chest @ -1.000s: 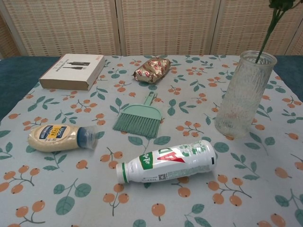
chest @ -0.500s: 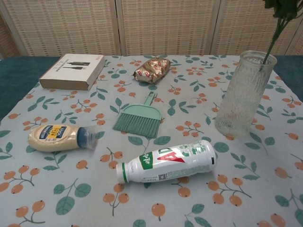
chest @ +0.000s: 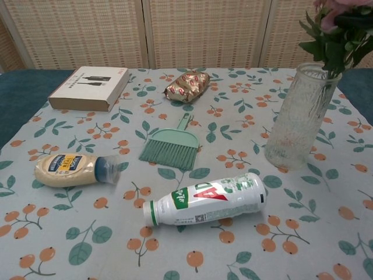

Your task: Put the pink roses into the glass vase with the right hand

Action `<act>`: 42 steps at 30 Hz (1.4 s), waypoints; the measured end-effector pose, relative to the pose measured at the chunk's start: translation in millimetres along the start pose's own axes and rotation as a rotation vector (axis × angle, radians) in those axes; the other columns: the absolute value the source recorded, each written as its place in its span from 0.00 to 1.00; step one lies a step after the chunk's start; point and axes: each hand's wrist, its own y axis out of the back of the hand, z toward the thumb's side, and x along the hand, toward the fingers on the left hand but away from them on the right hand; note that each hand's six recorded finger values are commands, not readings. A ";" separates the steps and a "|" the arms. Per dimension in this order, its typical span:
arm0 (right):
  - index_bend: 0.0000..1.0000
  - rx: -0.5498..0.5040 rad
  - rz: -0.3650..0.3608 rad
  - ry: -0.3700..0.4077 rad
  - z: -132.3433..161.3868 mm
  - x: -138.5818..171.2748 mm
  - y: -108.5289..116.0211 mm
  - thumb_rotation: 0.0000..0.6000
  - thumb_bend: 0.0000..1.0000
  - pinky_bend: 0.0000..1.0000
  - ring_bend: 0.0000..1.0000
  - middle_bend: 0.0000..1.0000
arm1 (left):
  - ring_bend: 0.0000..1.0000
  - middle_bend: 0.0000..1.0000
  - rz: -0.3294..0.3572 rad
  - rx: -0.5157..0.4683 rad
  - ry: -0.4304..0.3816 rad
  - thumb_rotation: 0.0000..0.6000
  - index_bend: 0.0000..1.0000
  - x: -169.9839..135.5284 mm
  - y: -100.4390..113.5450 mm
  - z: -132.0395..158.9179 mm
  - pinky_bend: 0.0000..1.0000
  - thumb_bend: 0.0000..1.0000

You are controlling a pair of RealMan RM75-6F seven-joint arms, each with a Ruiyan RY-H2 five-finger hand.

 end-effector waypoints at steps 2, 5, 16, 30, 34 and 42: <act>0.81 -0.004 0.015 -0.007 -4.3 0.1 -2.8 1.00 0.58 0.96 1.00 0.96 | 0.01 0.08 0.001 -0.001 0.000 1.00 0.06 0.0 0.1 0.0 0.29 0.35; 0.81 -0.012 0.027 -0.013 -8.1 1.8 -4.6 1.00 0.58 0.96 1.00 0.96 | 0.01 0.08 0.002 -0.001 0.000 1.00 0.06 -0.2 0.5 -0.2 0.29 0.35; 0.34 0.043 0.062 -0.052 -22.7 5.8 -0.1 1.00 0.14 0.94 0.96 0.95 | 0.01 0.08 -0.003 0.002 -0.003 1.00 0.06 -0.2 -0.8 0.8 0.29 0.35; 0.01 0.115 -0.031 -0.014 -11.3 19.6 25.5 1.00 0.01 0.92 0.70 0.46 | 0.01 0.08 -0.007 0.006 -0.007 1.00 0.06 -0.1 -2.1 2.1 0.29 0.35; 0.00 0.153 -0.069 0.021 -1.6 34.4 40.4 1.00 0.00 0.89 0.50 0.31 | 0.01 0.08 -0.006 0.004 -0.004 1.00 0.07 0.2 -2.0 1.3 0.29 0.35; 0.05 0.352 -0.164 0.027 -2.7 94.3 65.5 1.00 0.00 0.72 0.29 0.25 | 0.01 0.08 -0.008 0.004 -0.004 1.00 0.07 0.6 -2.5 0.5 0.29 0.35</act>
